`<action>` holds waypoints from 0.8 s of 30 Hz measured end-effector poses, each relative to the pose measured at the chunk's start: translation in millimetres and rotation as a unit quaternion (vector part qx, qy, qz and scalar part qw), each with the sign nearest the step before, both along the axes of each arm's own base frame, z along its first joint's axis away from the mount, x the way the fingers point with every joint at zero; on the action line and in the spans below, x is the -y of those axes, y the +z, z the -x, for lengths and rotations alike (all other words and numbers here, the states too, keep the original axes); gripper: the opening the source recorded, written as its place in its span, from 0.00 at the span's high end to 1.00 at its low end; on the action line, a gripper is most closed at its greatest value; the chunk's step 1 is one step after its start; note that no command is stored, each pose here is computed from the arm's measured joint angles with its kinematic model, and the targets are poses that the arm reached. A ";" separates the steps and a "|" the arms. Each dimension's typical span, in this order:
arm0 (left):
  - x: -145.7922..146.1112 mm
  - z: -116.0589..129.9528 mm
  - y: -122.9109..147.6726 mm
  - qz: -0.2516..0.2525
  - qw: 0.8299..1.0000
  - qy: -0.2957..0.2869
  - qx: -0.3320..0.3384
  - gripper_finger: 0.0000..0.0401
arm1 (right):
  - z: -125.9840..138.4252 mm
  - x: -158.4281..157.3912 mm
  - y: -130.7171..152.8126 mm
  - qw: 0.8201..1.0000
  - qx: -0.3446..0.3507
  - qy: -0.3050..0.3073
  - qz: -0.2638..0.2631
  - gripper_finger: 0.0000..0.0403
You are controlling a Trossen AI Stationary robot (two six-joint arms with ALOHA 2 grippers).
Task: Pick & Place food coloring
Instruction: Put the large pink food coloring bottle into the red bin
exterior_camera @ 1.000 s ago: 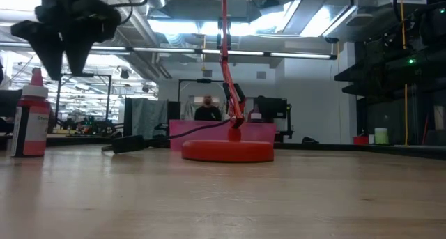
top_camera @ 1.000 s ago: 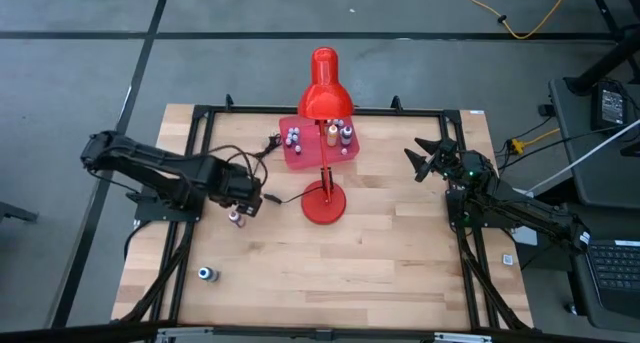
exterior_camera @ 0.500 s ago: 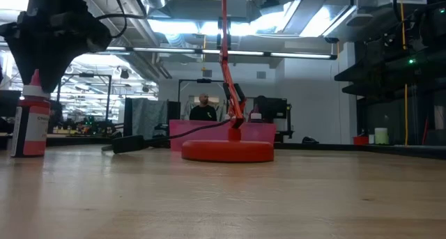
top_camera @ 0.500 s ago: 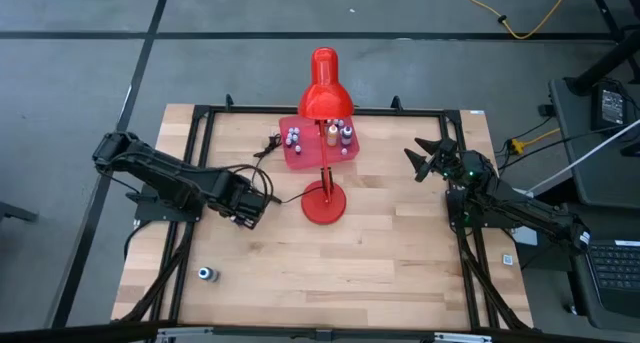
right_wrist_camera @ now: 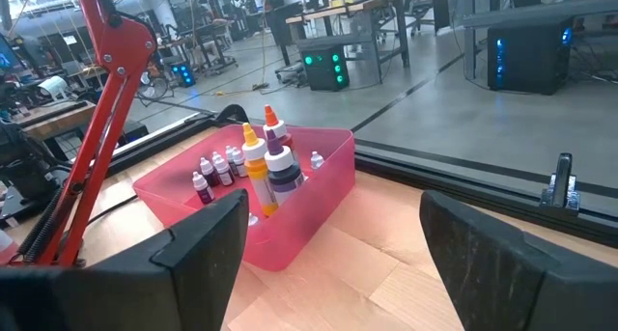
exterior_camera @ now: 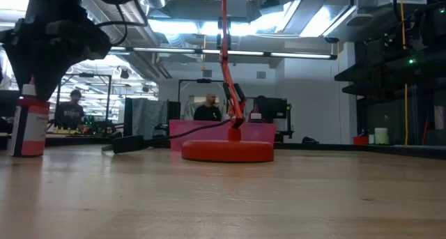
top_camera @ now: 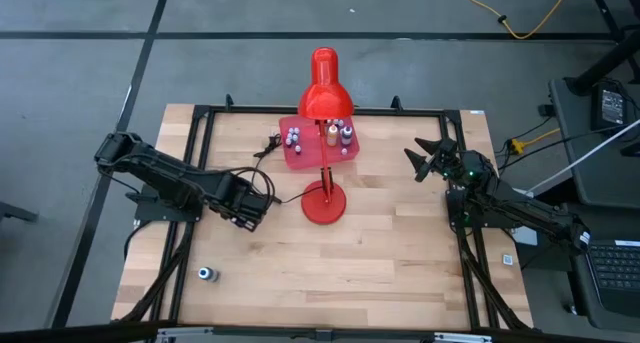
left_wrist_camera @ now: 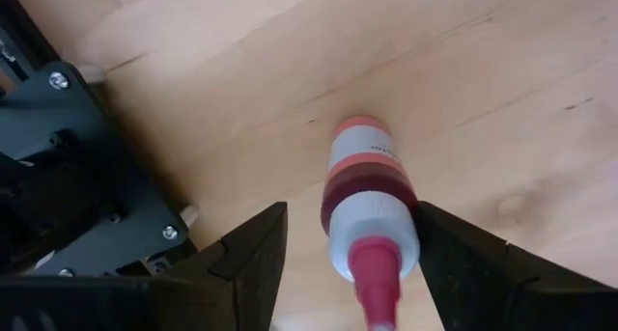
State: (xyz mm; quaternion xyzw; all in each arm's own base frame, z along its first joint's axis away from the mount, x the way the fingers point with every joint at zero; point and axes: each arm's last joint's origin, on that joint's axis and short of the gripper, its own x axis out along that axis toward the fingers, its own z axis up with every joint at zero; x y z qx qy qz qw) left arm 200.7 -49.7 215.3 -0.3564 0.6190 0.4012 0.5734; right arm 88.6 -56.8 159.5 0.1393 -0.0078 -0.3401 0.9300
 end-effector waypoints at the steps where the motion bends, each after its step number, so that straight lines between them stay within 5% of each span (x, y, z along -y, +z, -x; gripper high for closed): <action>1: 0.0 0.3 -0.1 0.000 1.000 0.000 -0.002 0.47 | 0.0 0.0 0.0 1.000 0.000 0.000 0.000 0.24; 12: 0.2 1.6 -0.1 0.008 1.000 -0.003 -0.009 0.71 | 0.0 0.0 0.0 1.000 0.000 0.000 0.000 0.24; 24: -12.8 -3.2 14.7 -0.017 1.000 0.003 0.025 0.72 | 0.0 0.0 0.0 1.000 0.000 0.000 0.000 0.24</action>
